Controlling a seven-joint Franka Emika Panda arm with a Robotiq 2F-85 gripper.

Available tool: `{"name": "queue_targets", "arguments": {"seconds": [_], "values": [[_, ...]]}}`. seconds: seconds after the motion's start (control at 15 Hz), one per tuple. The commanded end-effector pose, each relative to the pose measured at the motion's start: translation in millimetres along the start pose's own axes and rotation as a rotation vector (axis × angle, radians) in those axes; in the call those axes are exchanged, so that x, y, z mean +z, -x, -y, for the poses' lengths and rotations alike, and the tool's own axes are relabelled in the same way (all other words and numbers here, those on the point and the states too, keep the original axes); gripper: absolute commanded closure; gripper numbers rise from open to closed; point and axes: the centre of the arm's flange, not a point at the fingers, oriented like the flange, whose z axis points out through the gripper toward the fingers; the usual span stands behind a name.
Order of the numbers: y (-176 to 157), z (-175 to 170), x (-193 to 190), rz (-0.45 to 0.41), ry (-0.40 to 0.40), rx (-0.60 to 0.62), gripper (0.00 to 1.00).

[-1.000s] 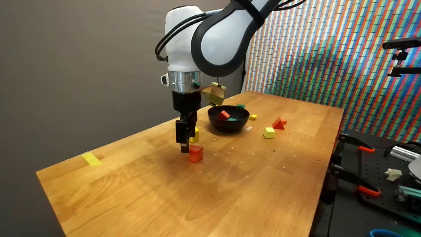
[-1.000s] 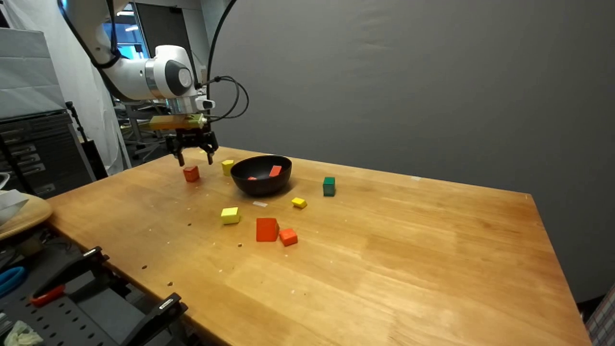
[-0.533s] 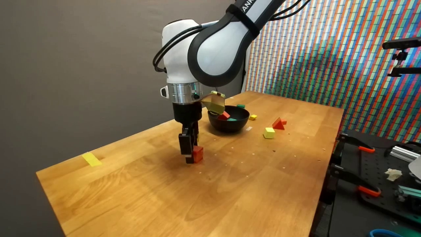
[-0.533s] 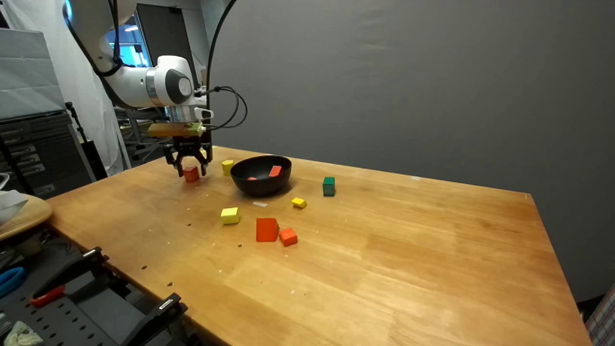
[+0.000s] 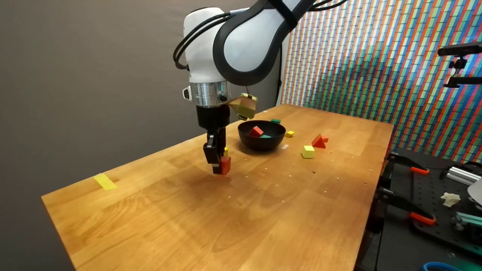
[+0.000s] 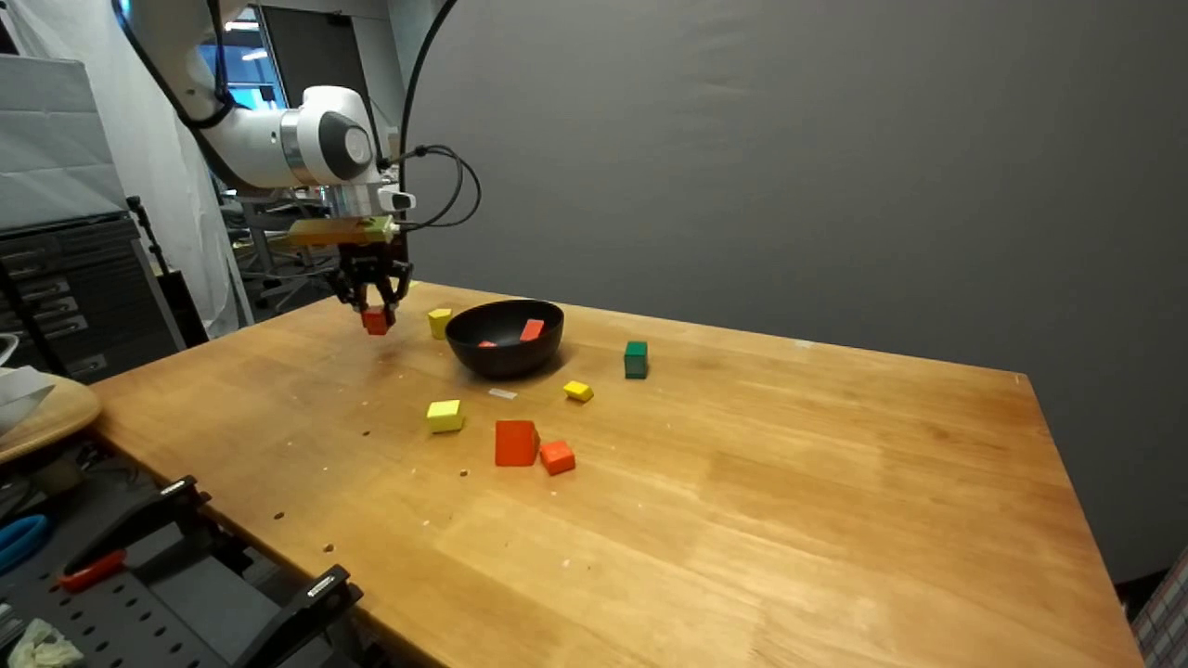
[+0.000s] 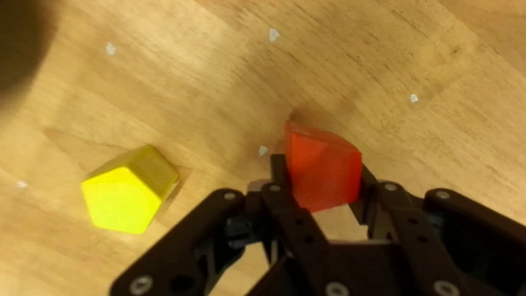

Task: Put the colored things in the bowl

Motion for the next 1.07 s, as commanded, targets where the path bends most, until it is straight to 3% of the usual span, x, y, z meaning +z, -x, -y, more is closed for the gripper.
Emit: {"name": "queue_targets", "arguments": {"seconds": [0.0,0.27,0.47,0.67,0.73,0.8,0.93,1.0], "values": [[46,-35,-70,-0.086,0.094,0.141,0.81],[88,-114,-109,-0.111,0.166,0.353,0.81],[104,-165,-108,-0.076,0.244,0.505,0.81],[115,-194,-99,-0.036,0.290,0.602,0.78],[117,-197,-96,-0.026,0.288,0.612,0.65],[117,-197,-93,-0.016,0.279,0.613,0.73],[118,-193,-90,-0.002,0.266,0.602,0.37],[120,-189,-93,0.001,0.251,0.584,0.32]]}}
